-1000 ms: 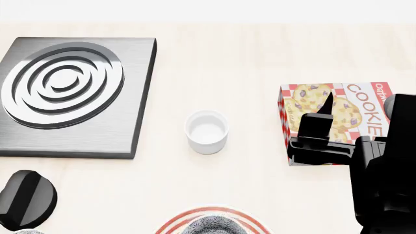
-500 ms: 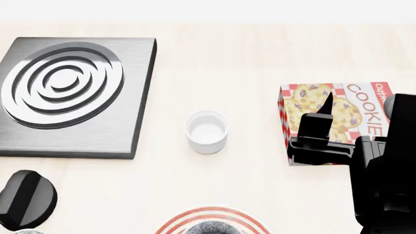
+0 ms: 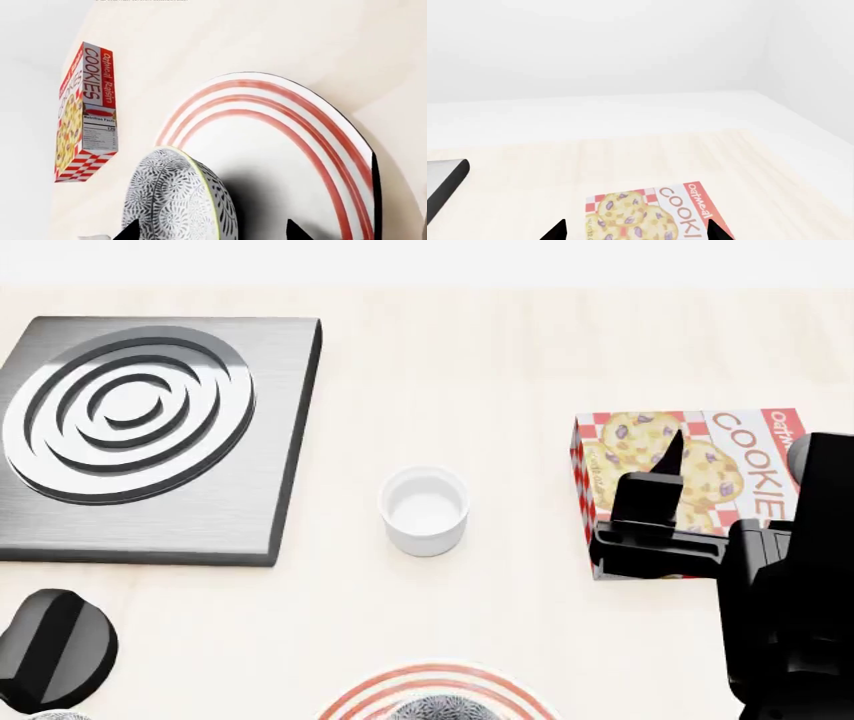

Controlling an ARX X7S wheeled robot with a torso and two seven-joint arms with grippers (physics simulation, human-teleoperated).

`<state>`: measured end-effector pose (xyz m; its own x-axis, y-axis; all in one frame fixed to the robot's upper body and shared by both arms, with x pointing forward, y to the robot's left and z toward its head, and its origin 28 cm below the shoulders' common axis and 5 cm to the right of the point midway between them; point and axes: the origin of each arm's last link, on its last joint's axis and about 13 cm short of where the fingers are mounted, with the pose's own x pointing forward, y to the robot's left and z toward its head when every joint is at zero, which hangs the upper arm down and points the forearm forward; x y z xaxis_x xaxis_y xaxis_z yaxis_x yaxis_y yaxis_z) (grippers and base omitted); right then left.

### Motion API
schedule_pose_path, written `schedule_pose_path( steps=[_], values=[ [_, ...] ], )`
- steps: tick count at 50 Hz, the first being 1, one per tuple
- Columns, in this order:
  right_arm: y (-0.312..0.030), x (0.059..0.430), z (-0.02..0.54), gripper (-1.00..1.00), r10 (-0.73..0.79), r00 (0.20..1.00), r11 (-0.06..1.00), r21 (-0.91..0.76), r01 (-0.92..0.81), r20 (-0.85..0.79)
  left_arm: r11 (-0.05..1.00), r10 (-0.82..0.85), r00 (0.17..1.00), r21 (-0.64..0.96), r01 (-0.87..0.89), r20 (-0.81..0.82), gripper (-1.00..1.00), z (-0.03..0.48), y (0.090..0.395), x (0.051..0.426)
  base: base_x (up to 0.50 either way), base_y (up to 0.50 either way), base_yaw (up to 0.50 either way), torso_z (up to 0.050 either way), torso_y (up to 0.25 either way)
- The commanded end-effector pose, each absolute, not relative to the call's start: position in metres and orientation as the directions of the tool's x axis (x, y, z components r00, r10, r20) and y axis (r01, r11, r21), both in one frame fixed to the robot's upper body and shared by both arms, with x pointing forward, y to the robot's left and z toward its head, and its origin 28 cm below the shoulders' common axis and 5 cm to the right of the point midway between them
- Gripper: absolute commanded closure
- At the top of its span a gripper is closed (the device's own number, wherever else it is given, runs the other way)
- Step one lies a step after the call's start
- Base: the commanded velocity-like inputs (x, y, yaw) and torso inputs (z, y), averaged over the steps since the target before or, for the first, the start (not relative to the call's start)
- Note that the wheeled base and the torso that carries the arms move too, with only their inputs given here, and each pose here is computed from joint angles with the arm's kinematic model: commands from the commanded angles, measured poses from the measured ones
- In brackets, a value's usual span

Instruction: Pick the akita bowl on the stove and place it on the plate.

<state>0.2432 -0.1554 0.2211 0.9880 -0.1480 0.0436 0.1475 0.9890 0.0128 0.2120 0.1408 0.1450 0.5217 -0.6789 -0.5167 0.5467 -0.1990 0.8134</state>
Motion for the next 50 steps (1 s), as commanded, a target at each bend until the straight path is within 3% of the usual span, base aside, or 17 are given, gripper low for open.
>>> schedule_pose_path(
  steps=[1, 22, 36, 50],
  values=[
    [-0.157, 0.244, 0.222, -1.0, -0.151, 0.987, 0.988, 0.031, 0.149, 0.049, -0.194, -0.712, 0.492, 0.814, 0.548, -0.501, -1.0, 0.147, 0.133, 0.209, 0.0, 0.0, 0.0, 0.0, 0.0],
    [-0.156, 0.245, 0.221, -1.0, -0.151, 0.987, 0.988, 0.033, 0.15, 0.048, -0.16, -0.749, 0.477, 0.825, 0.542, -0.459, -1.0, 0.157, 0.13, 0.198, 0.0, 0.0, 0.0, 0.0, 0.0],
    [-0.156, 0.244, 0.222, -1.0, -0.151, 0.987, 0.988, 0.032, 0.15, 0.048, 0.047, -0.819, 0.5, 0.834, 0.55, -0.283, -1.0, 0.189, 0.127, 0.199, 0.0, 0.0, 0.0, 0.0, 0.0],
    [-0.156, 0.243, 0.222, -1.0, -0.15, 0.987, 0.988, 0.03, 0.149, 0.048, 0.143, -0.843, 0.5, 0.811, 0.567, -0.201, -1.0, 0.201, 0.127, 0.196, 0.0, 0.0, 0.0, 0.0, 0.0]
  ],
)
